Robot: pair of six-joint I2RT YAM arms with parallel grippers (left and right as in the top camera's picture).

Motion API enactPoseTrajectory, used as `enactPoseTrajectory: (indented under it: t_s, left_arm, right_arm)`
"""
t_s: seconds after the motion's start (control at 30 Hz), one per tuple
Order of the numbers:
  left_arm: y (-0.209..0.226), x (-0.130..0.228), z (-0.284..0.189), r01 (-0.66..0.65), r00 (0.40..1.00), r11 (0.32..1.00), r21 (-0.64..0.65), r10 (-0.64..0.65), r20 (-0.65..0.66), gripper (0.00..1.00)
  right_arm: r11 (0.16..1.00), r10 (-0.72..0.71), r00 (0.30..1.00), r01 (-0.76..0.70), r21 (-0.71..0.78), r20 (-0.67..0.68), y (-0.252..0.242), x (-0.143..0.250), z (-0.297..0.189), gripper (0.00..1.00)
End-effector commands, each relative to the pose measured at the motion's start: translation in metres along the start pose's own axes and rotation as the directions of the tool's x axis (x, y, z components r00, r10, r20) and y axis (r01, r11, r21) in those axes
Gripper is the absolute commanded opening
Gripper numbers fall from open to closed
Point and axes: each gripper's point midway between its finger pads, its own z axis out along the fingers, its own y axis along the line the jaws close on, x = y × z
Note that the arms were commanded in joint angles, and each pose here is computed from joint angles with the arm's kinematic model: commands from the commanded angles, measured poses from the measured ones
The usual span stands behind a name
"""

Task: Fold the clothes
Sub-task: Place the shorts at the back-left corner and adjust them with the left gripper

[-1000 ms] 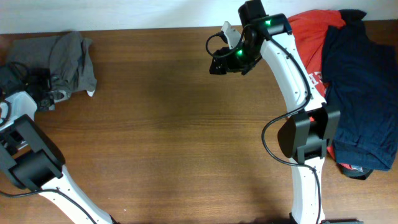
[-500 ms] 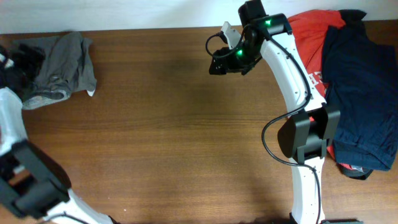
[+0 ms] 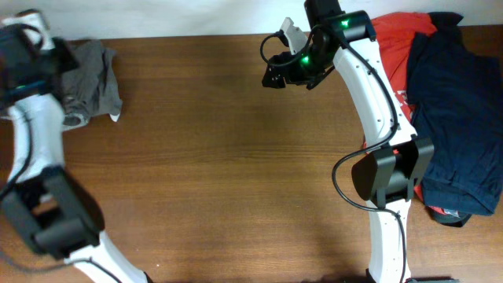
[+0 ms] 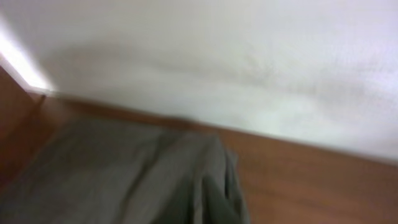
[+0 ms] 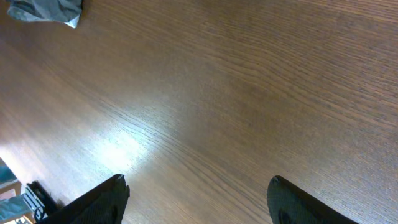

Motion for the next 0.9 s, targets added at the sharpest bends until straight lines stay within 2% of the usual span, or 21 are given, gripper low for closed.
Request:
enactPoseTrajectory:
  t_s: [0.0,0.17,0.3,0.47,0.67,0.77,0.87]
  left_arm:
    - [-0.022,0.036,0.044,-0.264,0.964,0.965,0.001,0.264,-0.011,0.01]
    - [-0.029,0.066,0.08,-0.279,0.96,0.959,-0.049,0.279,-0.004,0.0]
    - [-0.025,0.109,0.098,-0.279,0.958,0.958,-0.067,0.273,-0.091,0.01]
    - [-0.004,0.161,0.106,-0.183,0.965,0.969,-0.166,0.145,-0.22,0.0]
    - [-0.008,0.216,0.11,-0.092,0.941,0.983,-0.161,0.033,-0.337,0.01]
    - [-0.011,0.231,0.112,-0.087,0.929,0.985,-0.149,0.027,-0.368,0.01]
    - [-0.012,0.226,0.112,-0.087,0.934,0.985,-0.149,0.028,-0.355,0.0]
  right_arm:
    - [0.999,-0.022,0.999,0.021,0.026,0.039,0.004,-0.005,-0.018,0.76]
    - [0.997,-0.01,1.0,0.009,0.072,0.018,-0.004,0.0,-0.018,0.77]
    - [0.996,-0.015,1.0,0.014,0.093,0.005,-0.007,0.003,-0.019,0.77]
    - [0.995,-0.026,1.0,0.026,0.093,0.003,-0.007,0.003,-0.019,0.78]
    - [0.995,-0.027,1.0,0.026,0.093,0.004,-0.007,0.003,-0.019,0.78]
    - [0.995,-0.026,1.0,0.026,0.093,0.003,-0.007,0.003,-0.019,0.78]
    - [0.995,-0.027,1.0,0.026,0.093,0.004,-0.007,0.003,-0.019,0.78]
